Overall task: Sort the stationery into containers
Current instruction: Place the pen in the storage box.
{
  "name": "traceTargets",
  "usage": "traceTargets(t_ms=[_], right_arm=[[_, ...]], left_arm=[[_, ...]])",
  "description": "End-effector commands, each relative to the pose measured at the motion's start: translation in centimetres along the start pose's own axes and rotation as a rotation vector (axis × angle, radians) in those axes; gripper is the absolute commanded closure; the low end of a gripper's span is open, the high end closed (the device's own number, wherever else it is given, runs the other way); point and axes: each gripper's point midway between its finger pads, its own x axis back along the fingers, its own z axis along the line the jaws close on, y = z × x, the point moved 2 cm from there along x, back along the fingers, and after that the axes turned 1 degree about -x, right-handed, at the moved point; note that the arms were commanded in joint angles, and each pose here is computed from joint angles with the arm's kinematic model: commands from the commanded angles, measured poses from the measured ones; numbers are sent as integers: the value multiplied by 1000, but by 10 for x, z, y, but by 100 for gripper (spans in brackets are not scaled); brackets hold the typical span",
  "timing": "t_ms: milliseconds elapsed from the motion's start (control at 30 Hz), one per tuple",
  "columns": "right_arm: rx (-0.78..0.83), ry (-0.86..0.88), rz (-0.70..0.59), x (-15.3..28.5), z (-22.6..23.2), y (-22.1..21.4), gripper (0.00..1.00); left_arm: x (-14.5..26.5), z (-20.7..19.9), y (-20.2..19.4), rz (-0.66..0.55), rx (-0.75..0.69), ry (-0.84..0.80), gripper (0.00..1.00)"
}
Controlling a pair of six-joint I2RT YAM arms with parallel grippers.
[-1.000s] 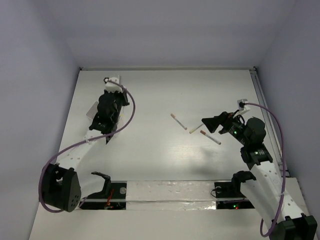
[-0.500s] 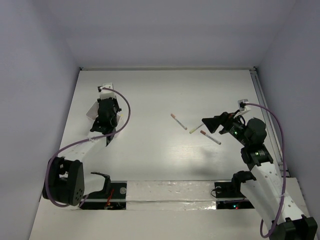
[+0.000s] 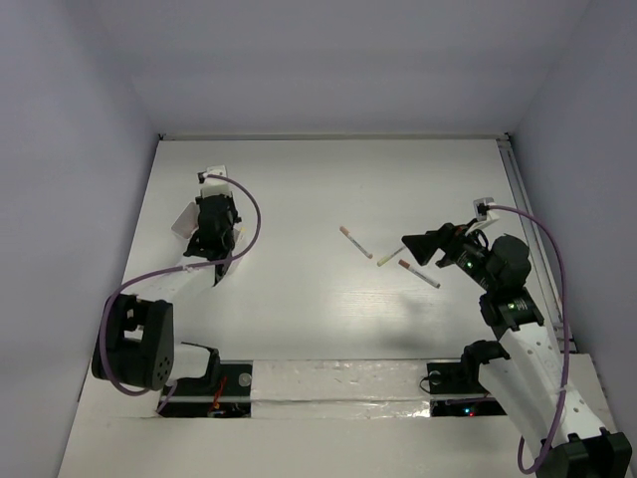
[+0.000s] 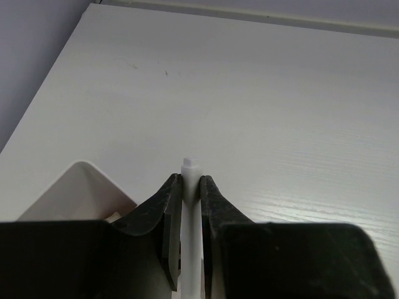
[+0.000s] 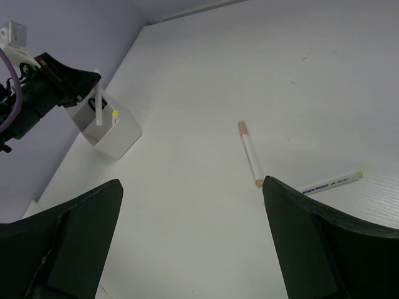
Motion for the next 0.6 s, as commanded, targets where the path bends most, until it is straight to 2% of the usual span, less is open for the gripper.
traceTargets(t_ms=[0,233,400,567], right_arm=[[27,51,-41,0,13,12,0],[28,59,-39,0,14,12,0],[29,55,-41,1,13,12,0],[30,54,-43,1,14,12,0]], left_arm=[[-3,4,12,-54,25,23,100],[0,6,7,-49,38,28,100],[2,1,-1,-30,22,25,85],[4,3,-2,-26,17,42,76]])
